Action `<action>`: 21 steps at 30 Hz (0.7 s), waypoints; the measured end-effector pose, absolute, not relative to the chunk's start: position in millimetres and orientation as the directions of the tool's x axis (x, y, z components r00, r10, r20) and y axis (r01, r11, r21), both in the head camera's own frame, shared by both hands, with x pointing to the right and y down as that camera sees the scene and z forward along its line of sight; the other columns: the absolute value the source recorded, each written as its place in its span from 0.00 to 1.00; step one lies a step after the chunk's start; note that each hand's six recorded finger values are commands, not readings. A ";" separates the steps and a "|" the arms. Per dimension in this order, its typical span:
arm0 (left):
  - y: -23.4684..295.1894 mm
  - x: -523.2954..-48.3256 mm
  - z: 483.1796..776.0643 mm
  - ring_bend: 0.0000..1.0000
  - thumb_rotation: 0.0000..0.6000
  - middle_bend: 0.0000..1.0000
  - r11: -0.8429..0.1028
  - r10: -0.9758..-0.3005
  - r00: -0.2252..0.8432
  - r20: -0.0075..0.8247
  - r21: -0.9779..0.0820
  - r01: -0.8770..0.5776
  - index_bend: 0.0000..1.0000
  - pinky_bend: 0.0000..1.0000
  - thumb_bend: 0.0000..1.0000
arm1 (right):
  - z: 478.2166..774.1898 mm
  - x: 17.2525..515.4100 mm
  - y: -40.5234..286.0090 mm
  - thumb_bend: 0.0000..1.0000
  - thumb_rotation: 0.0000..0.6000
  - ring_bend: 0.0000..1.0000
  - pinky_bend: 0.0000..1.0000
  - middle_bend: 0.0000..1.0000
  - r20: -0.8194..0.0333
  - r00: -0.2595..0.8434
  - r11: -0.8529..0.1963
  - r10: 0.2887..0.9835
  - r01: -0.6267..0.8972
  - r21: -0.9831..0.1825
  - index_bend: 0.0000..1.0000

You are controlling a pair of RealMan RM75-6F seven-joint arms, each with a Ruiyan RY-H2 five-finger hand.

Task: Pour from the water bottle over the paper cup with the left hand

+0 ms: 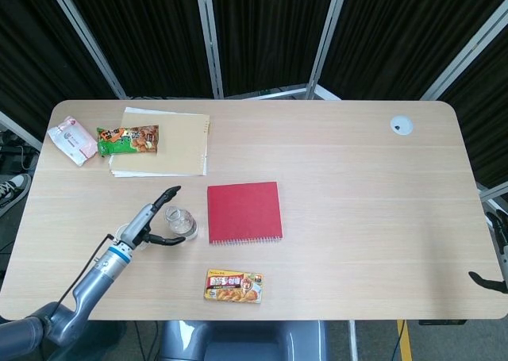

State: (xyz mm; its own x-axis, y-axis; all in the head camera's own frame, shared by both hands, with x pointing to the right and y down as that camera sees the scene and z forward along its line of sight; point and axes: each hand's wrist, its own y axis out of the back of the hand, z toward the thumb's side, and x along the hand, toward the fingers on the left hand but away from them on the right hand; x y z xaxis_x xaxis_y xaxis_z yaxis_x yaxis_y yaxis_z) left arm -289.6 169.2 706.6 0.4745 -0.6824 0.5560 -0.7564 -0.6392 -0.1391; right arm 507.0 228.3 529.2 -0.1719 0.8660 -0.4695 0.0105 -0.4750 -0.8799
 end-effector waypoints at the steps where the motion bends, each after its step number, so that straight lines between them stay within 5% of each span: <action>1: 169.5 -292.3 702.4 0.00 0.85 0.00 -0.641 -0.681 0.474 0.558 -0.142 -0.754 0.00 0.00 0.10 | 528.2 506.7 228.1 0.00 1.00 0.00 0.00 0.00 -0.466 -0.169 -0.471 0.868 0.012 -0.882 0.00; 8: 170.0 -337.0 662.5 0.00 0.85 0.00 -0.644 -0.705 0.432 0.562 -0.255 -0.721 0.00 0.00 0.08 | 519.4 504.7 227.0 0.00 1.00 0.00 0.00 0.00 -0.446 -0.150 -0.446 0.882 0.035 -0.894 0.00; 14: 172.4 -376.3 623.7 0.00 0.86 0.00 -0.600 -0.787 0.370 0.494 -0.472 -0.647 0.00 0.00 0.06 | 507.2 503.3 225.6 0.00 1.00 0.00 0.00 0.00 -0.421 -0.131 -0.416 0.897 0.068 -0.907 0.00; 21: 184.4 -409.5 574.0 0.00 1.00 0.00 -0.469 -0.883 0.251 0.396 -0.758 -0.454 0.00 0.00 0.00 | 494.1 501.8 225.9 0.00 1.00 0.00 0.00 0.00 -0.396 -0.108 -0.387 0.912 0.096 -0.917 0.00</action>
State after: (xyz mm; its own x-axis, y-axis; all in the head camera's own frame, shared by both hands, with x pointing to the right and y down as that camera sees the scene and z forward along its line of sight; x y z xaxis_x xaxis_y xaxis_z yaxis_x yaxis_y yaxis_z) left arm -409.5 184.4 574.0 0.2513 -0.8834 0.3956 -0.4543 -0.4686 -0.7577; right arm 501.8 225.9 494.1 -0.1080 0.9119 -0.3959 0.0959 -0.3868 -0.9171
